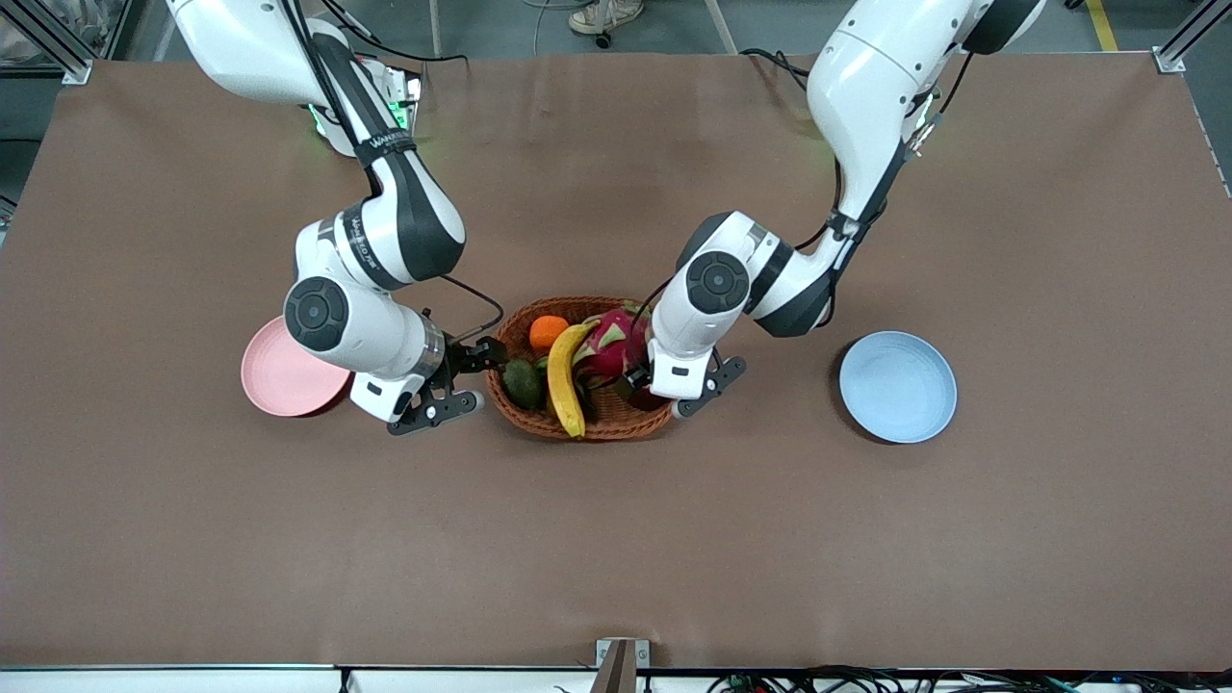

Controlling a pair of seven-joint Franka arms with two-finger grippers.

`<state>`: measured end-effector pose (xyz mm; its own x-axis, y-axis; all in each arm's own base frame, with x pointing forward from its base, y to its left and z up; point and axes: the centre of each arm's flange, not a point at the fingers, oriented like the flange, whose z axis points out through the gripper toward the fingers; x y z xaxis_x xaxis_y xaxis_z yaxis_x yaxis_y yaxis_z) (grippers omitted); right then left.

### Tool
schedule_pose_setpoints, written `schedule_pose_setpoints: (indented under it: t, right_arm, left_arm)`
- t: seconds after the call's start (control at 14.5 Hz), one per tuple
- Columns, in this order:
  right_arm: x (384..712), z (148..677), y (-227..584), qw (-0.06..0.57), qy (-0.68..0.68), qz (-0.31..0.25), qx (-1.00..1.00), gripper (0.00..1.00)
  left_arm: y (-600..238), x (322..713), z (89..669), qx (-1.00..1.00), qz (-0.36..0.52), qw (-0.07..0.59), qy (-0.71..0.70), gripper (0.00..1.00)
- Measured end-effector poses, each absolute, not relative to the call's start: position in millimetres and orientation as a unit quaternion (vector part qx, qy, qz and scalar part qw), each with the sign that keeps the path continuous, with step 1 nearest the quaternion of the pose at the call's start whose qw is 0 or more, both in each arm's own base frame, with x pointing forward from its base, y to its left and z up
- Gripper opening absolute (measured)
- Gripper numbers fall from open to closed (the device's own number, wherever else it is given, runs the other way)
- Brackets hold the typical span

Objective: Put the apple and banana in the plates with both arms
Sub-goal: 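Reach the left gripper to the red apple while the right gripper reaches the banana, then lift the apple with the left gripper toward the blue plate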

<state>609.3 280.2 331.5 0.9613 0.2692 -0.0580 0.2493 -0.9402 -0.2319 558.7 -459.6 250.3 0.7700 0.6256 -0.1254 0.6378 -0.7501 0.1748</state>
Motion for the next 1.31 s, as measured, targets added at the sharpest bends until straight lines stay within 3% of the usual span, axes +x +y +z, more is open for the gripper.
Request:
schedule_pose_setpoints:
  t: [0.34,0.41,0.55,0.9,1.31]
  right_arm:
    - [608.2,331.8,284.2,0.125,-0.126,0.046,-0.983,0.86]
    - [607.9,330.8,286.5,0.13,-0.123,0.046,-0.983,0.85]
    - [607.6,325.5,290.8,0.134,-0.121,0.045,-0.983,0.82]
    - [606.9,308.5,295.0,0.136,-0.117,0.052,-0.982,0.76]
    - [605.9,298.4,314.6,0.16,-0.109,0.058,-0.979,0.77]
  left_arm:
    - [-461.4,561.5,227.1,0.932,-0.024,0.115,0.344,0.94]
    - [-461.7,561.5,227.3,0.932,-0.024,0.115,0.344,0.89]
    - [-462.6,561.6,228.5,0.932,-0.023,0.116,0.344,0.67]
    - [-461.7,566.7,247.5,0.929,-0.026,0.111,0.352,0.66]
    - [-417.5,585.0,371.0,0.924,-0.02,0.097,0.369,0.66]
